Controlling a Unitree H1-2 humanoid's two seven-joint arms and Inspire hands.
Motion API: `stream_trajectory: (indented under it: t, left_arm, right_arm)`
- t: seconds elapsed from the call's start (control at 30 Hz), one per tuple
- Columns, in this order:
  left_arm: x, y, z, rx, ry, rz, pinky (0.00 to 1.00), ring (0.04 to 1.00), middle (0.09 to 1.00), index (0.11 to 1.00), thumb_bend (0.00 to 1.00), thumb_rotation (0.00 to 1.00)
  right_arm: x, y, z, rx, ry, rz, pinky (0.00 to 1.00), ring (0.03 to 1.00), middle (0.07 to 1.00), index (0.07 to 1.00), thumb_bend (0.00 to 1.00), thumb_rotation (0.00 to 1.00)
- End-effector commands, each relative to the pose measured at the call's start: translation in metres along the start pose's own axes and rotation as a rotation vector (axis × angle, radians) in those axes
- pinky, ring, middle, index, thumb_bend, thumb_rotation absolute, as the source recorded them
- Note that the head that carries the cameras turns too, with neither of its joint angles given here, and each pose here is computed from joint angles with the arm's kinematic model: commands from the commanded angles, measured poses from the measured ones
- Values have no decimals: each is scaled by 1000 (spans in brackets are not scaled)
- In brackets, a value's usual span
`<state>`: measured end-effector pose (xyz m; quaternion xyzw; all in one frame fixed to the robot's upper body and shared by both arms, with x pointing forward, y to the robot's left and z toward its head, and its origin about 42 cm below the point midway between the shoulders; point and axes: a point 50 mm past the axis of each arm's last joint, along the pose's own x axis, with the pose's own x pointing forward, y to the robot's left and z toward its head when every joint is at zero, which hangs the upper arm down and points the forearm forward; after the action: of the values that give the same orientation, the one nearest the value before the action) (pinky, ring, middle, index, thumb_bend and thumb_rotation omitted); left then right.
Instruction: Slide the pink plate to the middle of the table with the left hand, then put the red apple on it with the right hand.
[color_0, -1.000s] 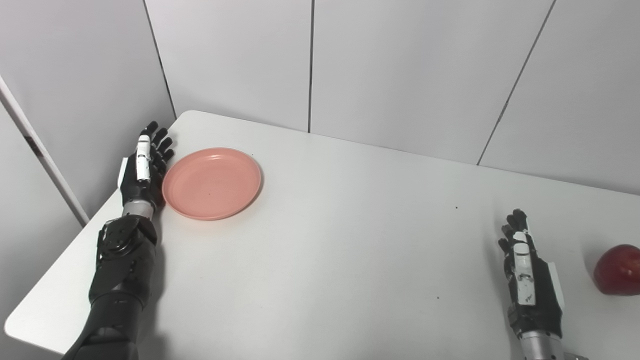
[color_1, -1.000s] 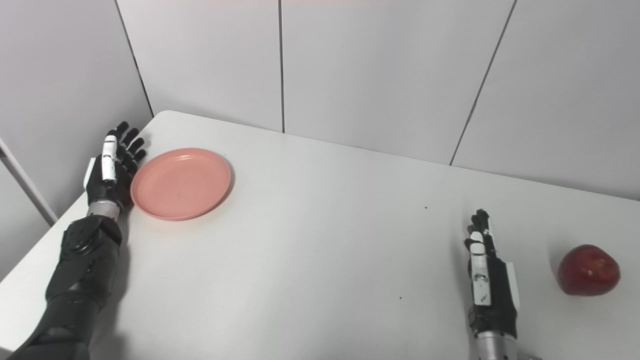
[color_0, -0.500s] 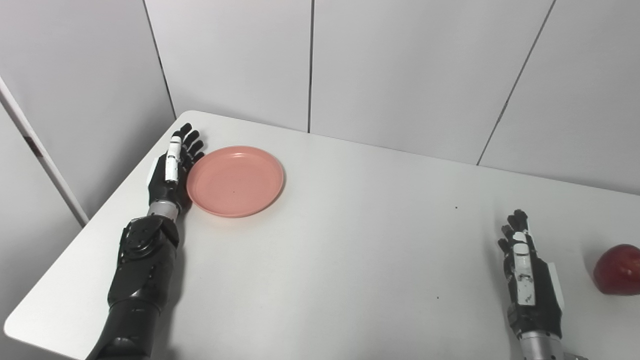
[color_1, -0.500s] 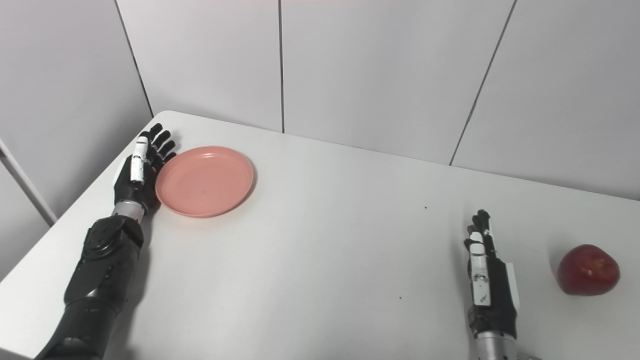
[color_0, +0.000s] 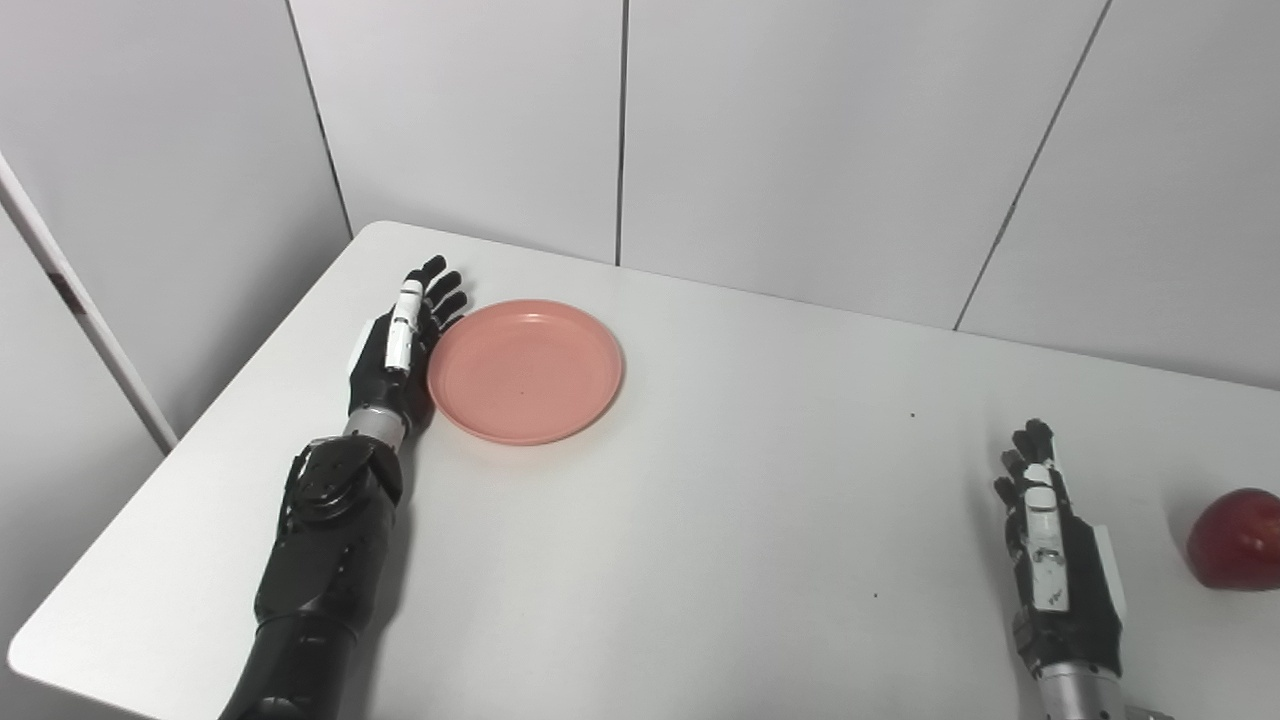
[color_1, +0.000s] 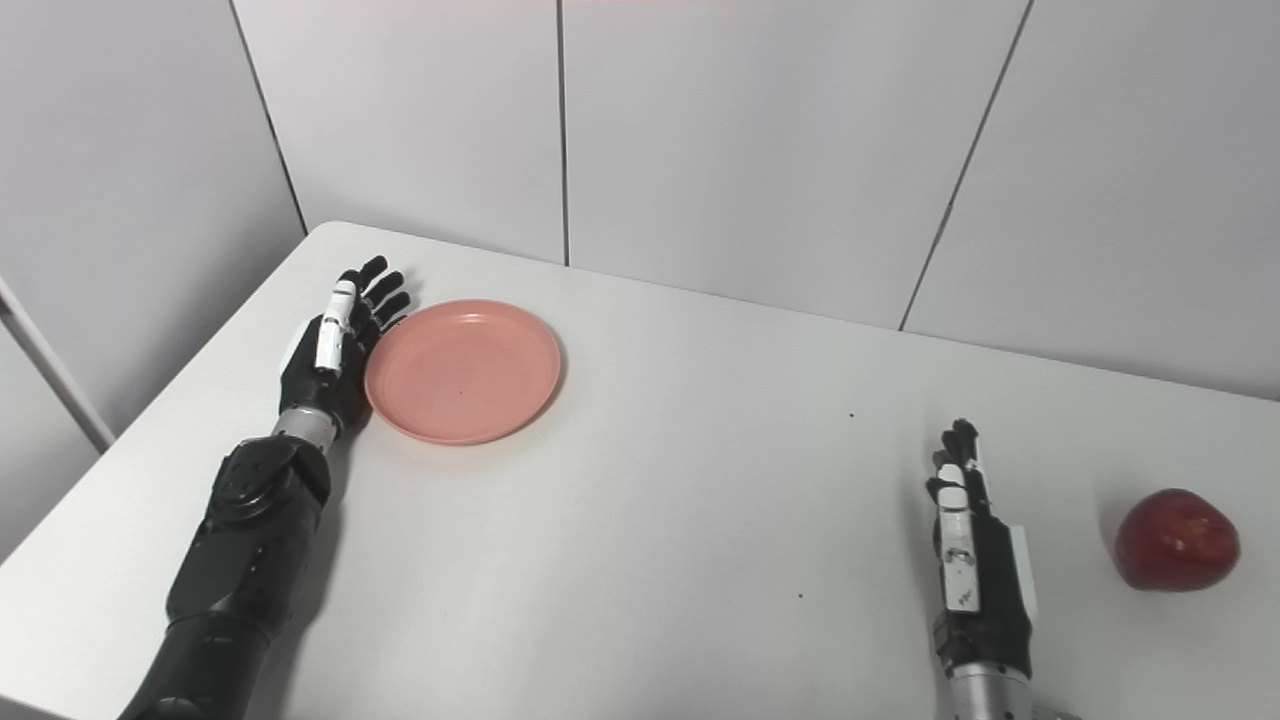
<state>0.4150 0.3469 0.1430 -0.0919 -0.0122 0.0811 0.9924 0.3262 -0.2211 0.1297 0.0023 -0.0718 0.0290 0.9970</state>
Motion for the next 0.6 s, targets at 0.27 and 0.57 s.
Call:
stream_trajectory:
  t: [0.27, 0.57]
  left_arm:
    - [10, -32, -15, -14, 60, -97, 950, 937, 932, 910, 290, 1000]
    - [13, -50, -21, 17, 71, -149, 946, 944, 939, 915, 288, 1000]
  right_arm:
    - [5, 5, 16, 1, -62, 3, 1000, 999, 989, 987, 215, 1000]
    - [5, 7, 16, 6, -52, -2, 1000, 997, 988, 984, 220, 1000]
